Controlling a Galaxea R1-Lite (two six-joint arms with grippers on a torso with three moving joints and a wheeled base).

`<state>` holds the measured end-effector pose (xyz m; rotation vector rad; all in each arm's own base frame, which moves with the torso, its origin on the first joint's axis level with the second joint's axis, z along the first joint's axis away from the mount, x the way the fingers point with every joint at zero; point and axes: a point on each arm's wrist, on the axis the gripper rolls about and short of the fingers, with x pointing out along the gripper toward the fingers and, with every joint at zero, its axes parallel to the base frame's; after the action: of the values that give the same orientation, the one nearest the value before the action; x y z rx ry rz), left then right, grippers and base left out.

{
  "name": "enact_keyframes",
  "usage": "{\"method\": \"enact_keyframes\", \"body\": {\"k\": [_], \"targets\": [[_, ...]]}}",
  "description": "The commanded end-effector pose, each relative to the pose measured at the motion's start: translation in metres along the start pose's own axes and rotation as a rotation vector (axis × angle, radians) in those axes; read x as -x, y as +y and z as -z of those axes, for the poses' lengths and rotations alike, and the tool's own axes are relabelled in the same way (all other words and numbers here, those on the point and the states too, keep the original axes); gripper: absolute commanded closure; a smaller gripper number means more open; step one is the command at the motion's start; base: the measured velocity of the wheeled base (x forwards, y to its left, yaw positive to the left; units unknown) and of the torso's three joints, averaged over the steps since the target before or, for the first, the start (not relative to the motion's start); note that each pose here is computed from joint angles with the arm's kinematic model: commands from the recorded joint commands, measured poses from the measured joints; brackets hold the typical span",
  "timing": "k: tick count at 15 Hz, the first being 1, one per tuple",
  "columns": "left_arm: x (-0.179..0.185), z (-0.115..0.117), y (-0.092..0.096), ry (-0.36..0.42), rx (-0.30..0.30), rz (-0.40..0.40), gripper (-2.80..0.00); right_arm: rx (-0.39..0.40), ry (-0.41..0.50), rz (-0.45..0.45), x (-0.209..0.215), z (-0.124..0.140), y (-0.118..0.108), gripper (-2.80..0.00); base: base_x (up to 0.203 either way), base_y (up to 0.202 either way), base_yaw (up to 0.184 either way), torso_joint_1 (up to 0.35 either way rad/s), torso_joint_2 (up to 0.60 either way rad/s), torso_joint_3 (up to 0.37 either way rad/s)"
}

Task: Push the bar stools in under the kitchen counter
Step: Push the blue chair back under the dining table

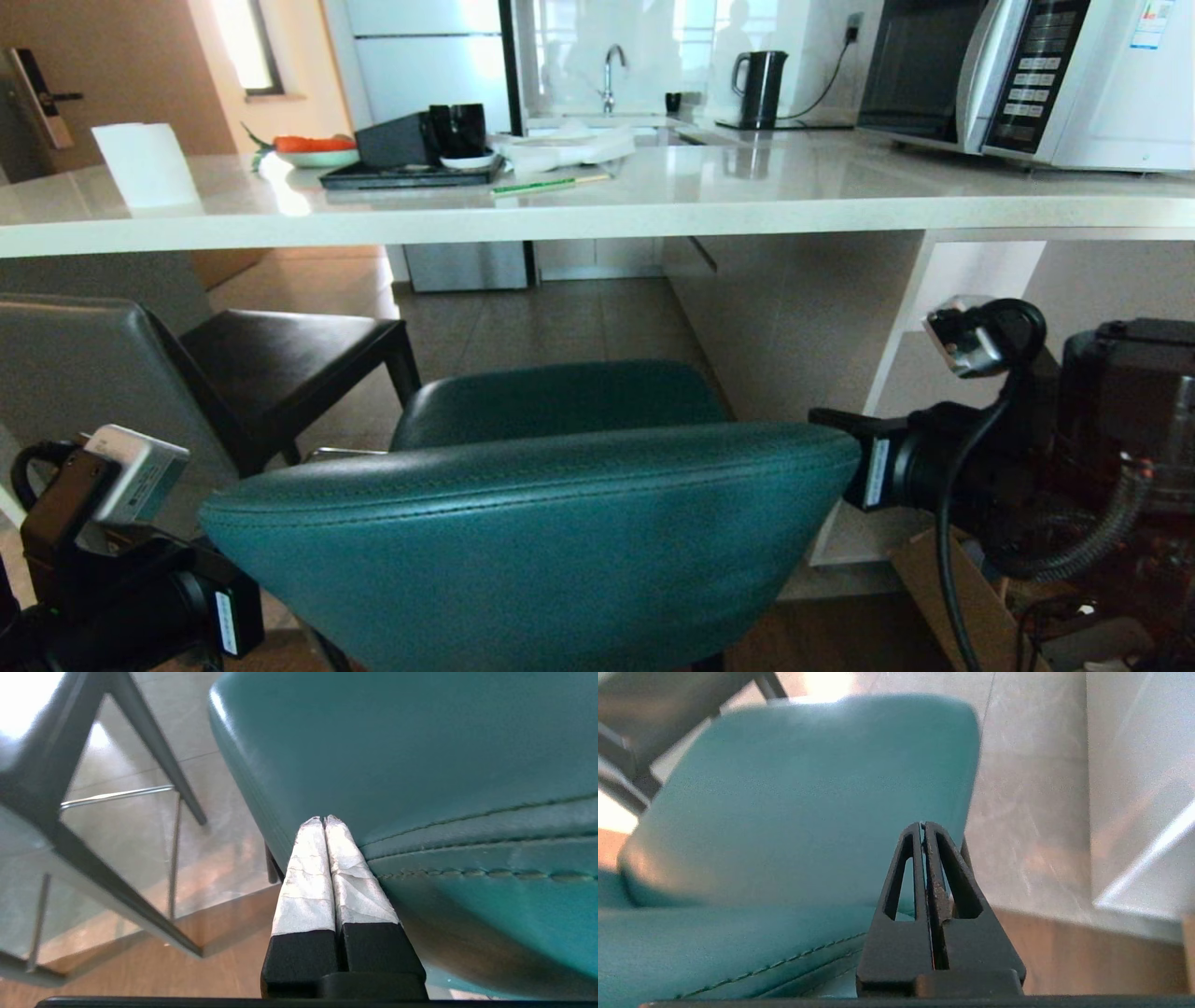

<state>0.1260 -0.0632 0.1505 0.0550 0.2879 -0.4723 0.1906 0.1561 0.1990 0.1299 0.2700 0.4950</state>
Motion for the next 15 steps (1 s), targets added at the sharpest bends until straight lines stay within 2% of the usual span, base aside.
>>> {"method": "enact_keyframes", "body": {"k": [1, 4, 7, 10, 15], "targets": [[-0.002, 0.001, -0.001, 0.009, -0.001, 0.026, 0.00, -0.004, -0.006, -0.016, -0.024, -0.005, 0.006, 0.00, 0.000, 0.000, 0.000, 0.000, 0.00, 0.000], [-0.006, 0.002, 0.000, 0.025, 0.000, 0.011, 0.00, -0.007, -0.020, -0.022, -0.037, -0.011, 0.010, 0.00, 0.000, 0.000, 0.000, 0.000, 0.00, 0.000], [-0.020, -0.003, 0.005, 0.048, 0.011, -0.019, 0.00, -0.008, -0.002, -0.003, -0.020, -0.003, 0.001, 0.00, 0.000, 0.000, 0.000, 0.000, 0.00, 0.000], [-0.044, -0.018, 0.015, 0.046, 0.027, -0.068, 0.00, -0.011, 0.012, 0.019, 0.002, 0.007, -0.010, 0.00, 0.000, 0.000, 0.000, 0.000, 0.00, 0.000], [-0.066, -0.024, 0.017, 0.066, 0.022, -0.069, 0.00, -0.027, 0.012, 0.074, 0.011, 0.010, -0.025, 0.00, 0.000, 0.000, 0.000, 0.000, 0.00, 0.000]]}}
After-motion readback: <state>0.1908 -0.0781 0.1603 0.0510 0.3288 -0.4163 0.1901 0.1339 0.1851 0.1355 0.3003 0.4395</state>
